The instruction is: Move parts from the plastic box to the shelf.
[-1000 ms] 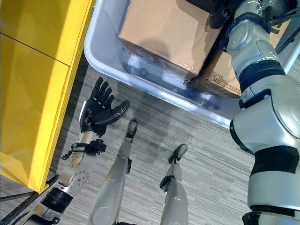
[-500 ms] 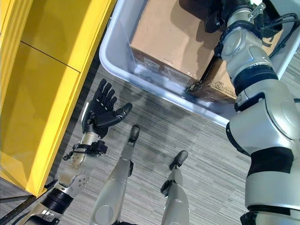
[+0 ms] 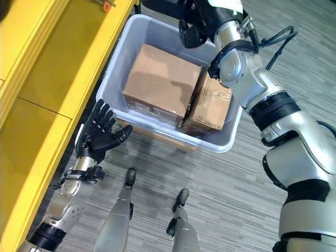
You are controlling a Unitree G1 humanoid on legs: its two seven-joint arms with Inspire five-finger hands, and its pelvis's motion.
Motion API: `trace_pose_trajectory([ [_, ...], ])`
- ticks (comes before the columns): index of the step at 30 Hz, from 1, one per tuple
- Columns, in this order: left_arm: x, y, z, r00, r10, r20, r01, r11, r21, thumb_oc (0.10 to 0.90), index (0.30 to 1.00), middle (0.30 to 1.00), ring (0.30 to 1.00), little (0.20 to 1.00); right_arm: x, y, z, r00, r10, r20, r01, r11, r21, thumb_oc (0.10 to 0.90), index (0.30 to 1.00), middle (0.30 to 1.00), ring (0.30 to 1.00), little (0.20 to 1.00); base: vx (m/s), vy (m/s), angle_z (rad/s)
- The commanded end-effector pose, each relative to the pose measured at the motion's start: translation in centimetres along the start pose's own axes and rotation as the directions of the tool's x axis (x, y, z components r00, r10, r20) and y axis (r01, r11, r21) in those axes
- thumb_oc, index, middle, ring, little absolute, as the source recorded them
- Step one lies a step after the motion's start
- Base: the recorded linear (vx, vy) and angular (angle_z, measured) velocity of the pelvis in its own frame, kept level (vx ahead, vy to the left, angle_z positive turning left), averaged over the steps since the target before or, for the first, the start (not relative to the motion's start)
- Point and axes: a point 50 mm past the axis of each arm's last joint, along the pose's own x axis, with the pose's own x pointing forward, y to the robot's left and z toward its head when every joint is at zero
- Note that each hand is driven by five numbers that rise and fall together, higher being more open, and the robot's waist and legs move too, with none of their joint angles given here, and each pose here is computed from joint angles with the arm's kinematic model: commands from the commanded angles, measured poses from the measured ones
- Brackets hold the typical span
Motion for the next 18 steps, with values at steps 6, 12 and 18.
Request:
trace_pose_trajectory([
  [6, -1.2, 0.5, 1.5, 0.994, -0.036, 0.101, 0.030, 0.998, 0.064, 0.900, 1.000, 1.000, 1.000, 1.000, -4.1, -1.5, 0.1, 0.991, -0.048, 0.122, 0.029, 0.987, 0.157, 0.400, 0.300, 0.300, 0.300, 0.300, 0.02, 0.004, -0.12],
  [12, -1.6, 1.8, 1.7, 0.993, -0.001, 0.116, -0.015, 0.990, 0.138, 0.900, 1.000, 1.000, 1.000, 1.000, -9.5, 0.7, -0.8, 0.990, 0.078, 0.121, -0.115, 0.934, 0.337, 0.400, 0.300, 0.300, 0.300, 0.300, 0.02, 0.010, -0.21],
  [18, -1.1, 2.6, 2.8, 0.983, 0.019, 0.182, -0.064, 0.968, 0.243, 0.900, 1.000, 1.000, 1.000, 1.000, -13.5, 1.7, -2.2, 0.976, 0.202, 0.080, -0.217, 0.889, 0.402, 0.400, 0.300, 0.300, 0.300, 0.300, 0.01, -0.015, -0.14],
])
